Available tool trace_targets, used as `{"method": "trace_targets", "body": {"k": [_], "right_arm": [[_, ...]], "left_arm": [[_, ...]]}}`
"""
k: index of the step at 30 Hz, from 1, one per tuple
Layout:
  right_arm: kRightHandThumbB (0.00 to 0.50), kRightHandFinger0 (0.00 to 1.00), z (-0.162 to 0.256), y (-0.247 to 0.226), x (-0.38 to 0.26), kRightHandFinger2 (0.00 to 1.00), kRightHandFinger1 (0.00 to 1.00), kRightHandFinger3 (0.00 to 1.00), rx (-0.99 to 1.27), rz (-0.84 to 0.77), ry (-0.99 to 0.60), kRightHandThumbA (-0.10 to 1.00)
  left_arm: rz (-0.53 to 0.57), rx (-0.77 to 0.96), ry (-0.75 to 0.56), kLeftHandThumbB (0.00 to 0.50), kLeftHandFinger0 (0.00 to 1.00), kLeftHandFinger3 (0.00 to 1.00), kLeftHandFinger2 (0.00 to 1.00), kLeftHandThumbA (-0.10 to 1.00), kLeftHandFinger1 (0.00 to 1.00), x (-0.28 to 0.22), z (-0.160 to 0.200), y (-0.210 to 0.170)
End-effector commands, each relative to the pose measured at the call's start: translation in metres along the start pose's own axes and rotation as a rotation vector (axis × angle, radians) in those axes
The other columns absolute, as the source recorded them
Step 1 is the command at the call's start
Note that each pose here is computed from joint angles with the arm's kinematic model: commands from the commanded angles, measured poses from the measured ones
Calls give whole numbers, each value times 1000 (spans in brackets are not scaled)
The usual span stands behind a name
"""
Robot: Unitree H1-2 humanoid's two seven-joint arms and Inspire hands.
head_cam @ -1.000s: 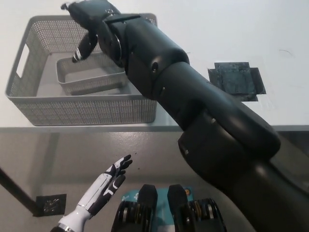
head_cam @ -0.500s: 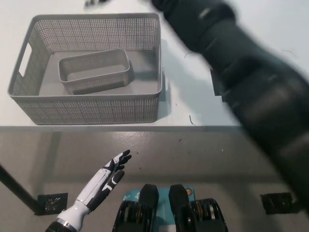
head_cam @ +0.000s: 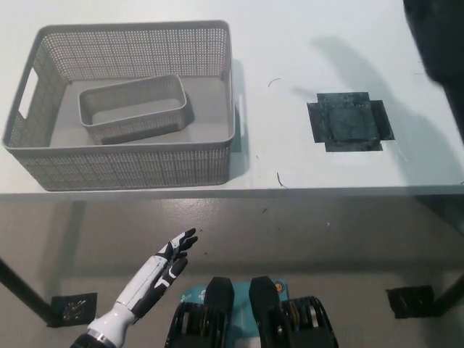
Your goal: Use the right hand to pick up a small rectangular container and put it into a bigger container on the left side
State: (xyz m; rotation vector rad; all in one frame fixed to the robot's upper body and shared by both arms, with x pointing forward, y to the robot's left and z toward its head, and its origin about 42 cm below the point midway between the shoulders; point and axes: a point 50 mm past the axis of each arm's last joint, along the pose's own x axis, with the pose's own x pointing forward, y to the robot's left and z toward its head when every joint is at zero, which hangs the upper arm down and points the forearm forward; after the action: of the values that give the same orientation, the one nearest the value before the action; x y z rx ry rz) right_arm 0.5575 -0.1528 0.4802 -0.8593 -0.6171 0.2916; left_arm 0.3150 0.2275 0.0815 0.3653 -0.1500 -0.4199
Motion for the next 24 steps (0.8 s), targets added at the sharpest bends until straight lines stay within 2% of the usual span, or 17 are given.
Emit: {"method": "trace_targets", "body": {"k": [1, 4, 5, 8, 9, 12, 17, 20, 22, 24], "right_arm": [[368, 1000, 50, -24, -151, 1000, 1000, 1000, 312, -218, -433, 1000], [372, 1000, 55, 4, -185, 1000, 1000, 1000, 291, -219, -456, 1000], [352, 1000, 56, 19, -201, 1000, 1000, 1000, 309, -218, -464, 1000], [336, 1000, 61, 61, -238, 1000, 1000, 1000, 430, -186, -497, 1000], [365, 1000, 64, 85, -254, 1000, 1000, 1000, 521, -154, -482, 1000], [391, 1000, 62, 126, -287, 1000, 1000, 1000, 518, -124, -420, 1000], [359, 1000, 28, 178, -323, 1000, 1000, 1000, 521, -144, -235, 1000], [367, 1000, 16, 192, -337, 1000, 1000, 1000, 543, -136, -168, 1000], [339, 1000, 8, 201, -346, 1000, 1000, 1000, 558, -117, -123, 1000], [340, 1000, 1, 210, -352, 1000, 1000, 1000, 561, -104, -90, 1000]], "left_arm": [[-14, 65, -108, 240, 1000, 1000, 1000, 1000, 1000, 22, 20, 13], [-12, 58, -105, 241, 1000, 1000, 1000, 1000, 1000, 22, 19, 12], [-13, 57, -104, 244, 1000, 1000, 1000, 1000, 1000, 22, 19, 11], [-7, 54, -105, 250, 1000, 1000, 1000, 1000, 1000, 22, 20, 11], [-2, 52, -107, 250, 1000, 1000, 1000, 1000, 1000, 21, 20, 12], [-2, 51, -111, 250, 1000, 1000, 1000, 1000, 1000, 22, 20, 12], [-2, 53, -112, 248, 1000, 1000, 1000, 1000, 1000, 20, 21, 11], [-3, 54, -111, 250, 1000, 1000, 1000, 1000, 1000, 21, 22, 14], [-5, 57, -110, 254, 1000, 1000, 1000, 1000, 1000, 22, 22, 16], [-7, 55, -110, 262, 1000, 1000, 1000, 1000, 1000, 24, 23, 16]]}}
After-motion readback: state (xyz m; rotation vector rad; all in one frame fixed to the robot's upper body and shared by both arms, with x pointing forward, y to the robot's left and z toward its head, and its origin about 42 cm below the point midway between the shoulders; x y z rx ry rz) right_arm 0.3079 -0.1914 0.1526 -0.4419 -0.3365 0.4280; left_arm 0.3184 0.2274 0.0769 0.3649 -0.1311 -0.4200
